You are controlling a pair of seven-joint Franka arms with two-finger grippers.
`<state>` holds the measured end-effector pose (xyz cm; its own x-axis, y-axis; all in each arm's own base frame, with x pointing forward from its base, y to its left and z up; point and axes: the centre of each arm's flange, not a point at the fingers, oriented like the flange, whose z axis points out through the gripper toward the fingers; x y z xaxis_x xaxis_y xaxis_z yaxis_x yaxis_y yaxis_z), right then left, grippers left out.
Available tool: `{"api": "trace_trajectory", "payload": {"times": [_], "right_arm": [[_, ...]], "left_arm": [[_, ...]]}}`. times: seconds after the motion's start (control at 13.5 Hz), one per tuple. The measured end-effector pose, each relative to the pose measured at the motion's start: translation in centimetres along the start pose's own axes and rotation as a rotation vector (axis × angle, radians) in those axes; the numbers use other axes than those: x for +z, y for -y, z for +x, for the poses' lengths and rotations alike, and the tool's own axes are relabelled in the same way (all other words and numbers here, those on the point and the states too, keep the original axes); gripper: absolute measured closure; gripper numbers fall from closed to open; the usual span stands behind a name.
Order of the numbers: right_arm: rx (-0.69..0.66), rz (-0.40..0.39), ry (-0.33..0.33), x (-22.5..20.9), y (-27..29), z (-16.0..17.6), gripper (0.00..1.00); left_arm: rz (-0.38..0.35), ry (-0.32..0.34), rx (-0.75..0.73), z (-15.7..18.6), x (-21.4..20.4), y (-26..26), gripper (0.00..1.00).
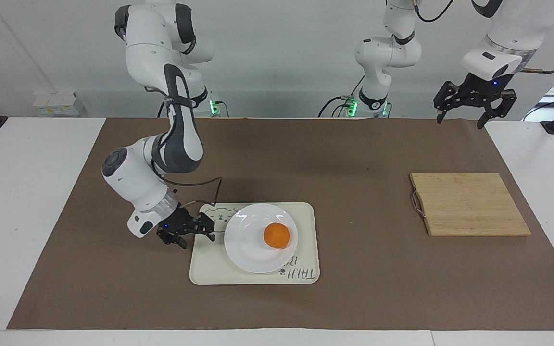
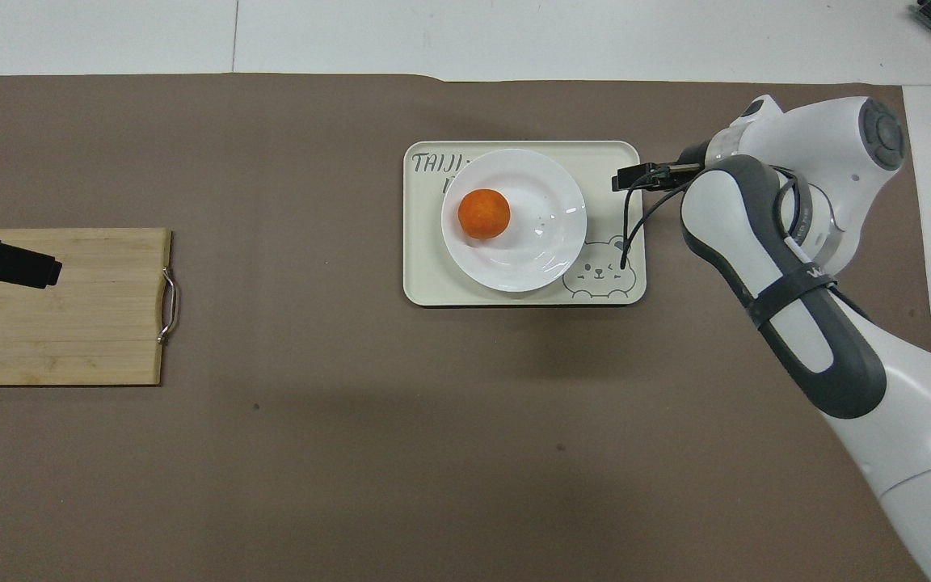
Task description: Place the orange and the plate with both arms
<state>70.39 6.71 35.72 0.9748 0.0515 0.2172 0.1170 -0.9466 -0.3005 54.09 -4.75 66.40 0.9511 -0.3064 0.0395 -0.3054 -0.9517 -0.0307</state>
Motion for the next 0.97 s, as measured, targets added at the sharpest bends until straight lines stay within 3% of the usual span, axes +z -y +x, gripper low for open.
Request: {"api": "trace_trajectory", "payload": {"times": [0.3, 0.52, 0.97], "right_arm": [[-0.065, -0.111, 0.064, -7.4, -2.2, -0.6, 0.0], [-0.054, -0.151, 0.109, -13.1, -4.2, -2.0, 0.0], [0.038, -0.198, 0.127, -22.3, -6.0, -4.8, 0.0]], "left_arm": [[0.0, 0.0, 0.0, 0.0, 0.0, 0.0, 0.0], [0.0, 0.0, 0.0, 0.0, 0.0, 0.0, 0.0], [0.0, 0.0, 0.0, 0.0, 0.0, 0.0, 0.0]]}}
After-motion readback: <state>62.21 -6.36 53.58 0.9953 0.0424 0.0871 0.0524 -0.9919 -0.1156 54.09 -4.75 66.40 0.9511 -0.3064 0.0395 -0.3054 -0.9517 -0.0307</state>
